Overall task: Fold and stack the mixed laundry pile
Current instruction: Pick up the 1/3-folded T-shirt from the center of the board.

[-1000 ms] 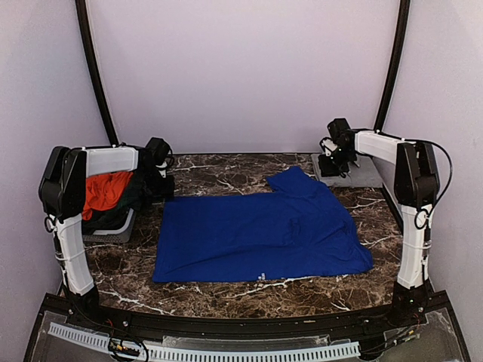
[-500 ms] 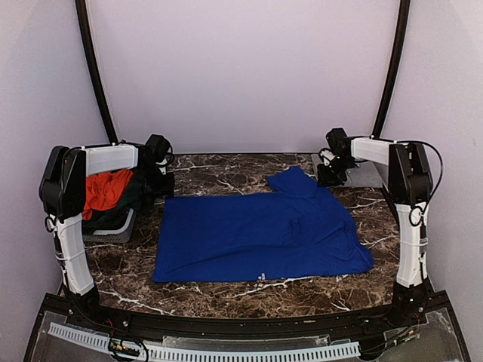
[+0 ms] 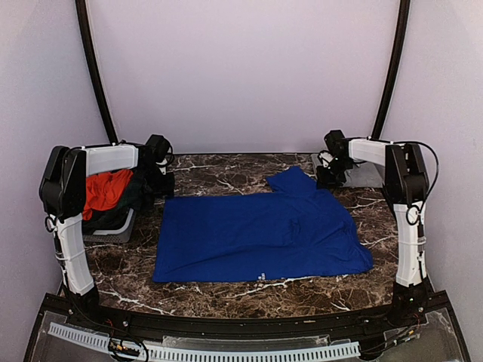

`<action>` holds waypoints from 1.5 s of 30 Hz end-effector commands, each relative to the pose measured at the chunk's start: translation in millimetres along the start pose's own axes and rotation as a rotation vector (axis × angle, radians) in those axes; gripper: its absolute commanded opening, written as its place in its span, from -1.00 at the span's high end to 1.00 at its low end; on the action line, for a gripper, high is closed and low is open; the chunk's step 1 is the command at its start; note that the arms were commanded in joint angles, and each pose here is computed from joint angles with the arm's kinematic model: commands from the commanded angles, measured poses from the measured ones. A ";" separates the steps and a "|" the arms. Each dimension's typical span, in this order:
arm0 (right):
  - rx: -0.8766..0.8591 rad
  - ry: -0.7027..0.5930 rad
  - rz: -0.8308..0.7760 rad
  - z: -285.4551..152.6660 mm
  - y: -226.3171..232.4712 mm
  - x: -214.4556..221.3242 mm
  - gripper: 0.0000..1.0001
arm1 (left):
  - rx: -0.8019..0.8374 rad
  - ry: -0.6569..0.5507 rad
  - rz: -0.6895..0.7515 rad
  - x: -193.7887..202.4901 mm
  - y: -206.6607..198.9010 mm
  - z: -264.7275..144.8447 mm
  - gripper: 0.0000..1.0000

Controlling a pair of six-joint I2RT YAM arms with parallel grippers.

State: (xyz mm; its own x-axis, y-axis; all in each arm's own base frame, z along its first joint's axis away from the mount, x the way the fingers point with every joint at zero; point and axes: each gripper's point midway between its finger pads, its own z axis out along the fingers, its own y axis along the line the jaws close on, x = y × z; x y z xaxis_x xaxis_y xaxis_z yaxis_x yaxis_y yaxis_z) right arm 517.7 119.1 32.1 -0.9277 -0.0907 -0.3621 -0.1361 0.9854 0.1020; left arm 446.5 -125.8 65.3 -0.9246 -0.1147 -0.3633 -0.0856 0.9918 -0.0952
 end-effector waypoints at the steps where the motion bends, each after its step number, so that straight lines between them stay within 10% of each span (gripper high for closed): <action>1: -0.002 -0.005 -0.003 5.7 0.9 -7.5 0.33 | 0.002 -0.009 -0.002 -7.3 0.2 -6.0 0.19; 14: -0.070 0.075 -0.018 13.0 13.9 11.2 0.59 | 0.000 -0.002 -0.004 -8.6 3.0 -3.9 0.19; 20: -0.053 0.050 -0.015 -1.3 12.1 7.4 1.00 | -0.002 -0.003 -0.006 -10.3 3.9 -5.3 0.19; 45: -0.063 -0.090 -0.035 -52.1 17.4 -25.3 1.00 | -0.028 0.028 -0.012 -6.4 21.1 5.1 0.25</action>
State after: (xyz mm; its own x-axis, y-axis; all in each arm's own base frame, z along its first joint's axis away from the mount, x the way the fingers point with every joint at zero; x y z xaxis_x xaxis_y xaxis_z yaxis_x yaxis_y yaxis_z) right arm 521.1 129.4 73.9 -0.9049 -0.1058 -0.4122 -0.1806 0.9725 0.1470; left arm 451.9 -115.0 60.4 -0.9278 -0.1327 -0.3486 -0.1050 0.9897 -0.0974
